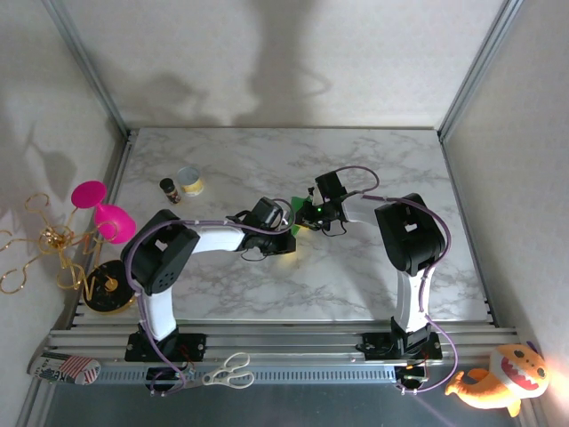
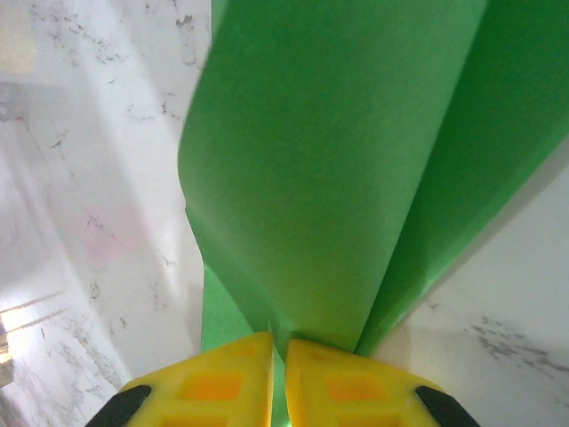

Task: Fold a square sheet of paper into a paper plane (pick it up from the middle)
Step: Fifth fold the wing at the center of the table.

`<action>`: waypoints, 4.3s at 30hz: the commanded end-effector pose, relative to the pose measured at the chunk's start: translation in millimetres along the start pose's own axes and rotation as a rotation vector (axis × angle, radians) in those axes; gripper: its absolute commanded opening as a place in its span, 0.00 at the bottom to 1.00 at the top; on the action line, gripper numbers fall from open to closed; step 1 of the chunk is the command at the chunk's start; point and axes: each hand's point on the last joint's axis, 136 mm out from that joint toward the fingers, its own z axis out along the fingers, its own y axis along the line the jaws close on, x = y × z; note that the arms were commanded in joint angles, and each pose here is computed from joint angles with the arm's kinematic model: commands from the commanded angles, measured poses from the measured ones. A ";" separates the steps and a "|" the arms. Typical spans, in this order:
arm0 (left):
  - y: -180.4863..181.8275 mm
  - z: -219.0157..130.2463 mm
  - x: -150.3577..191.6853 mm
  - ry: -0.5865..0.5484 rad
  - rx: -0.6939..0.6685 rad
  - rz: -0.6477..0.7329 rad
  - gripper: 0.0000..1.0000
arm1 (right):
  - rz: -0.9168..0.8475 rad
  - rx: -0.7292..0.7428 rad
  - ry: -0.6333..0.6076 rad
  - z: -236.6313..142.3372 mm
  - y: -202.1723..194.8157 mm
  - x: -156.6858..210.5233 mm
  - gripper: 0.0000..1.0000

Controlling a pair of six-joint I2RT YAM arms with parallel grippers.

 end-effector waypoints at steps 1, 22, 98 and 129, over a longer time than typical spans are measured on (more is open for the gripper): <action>-26.7 -29.3 -29.0 -0.103 0.046 0.025 0.11 | 0.068 0.229 0.041 22.6 -66.8 21.0 0.16; 30.4 12.1 7.5 0.034 -0.136 0.013 0.03 | 0.072 0.235 0.046 23.1 -67.8 22.3 0.16; -14.9 -20.0 -54.5 -0.219 -0.095 0.039 0.08 | -0.006 0.179 -0.060 6.9 -26.5 -33.6 0.16; 36.5 18.2 -41.7 -0.132 -0.229 -0.023 0.00 | -0.121 0.033 -0.094 -12.1 11.5 -23.9 0.14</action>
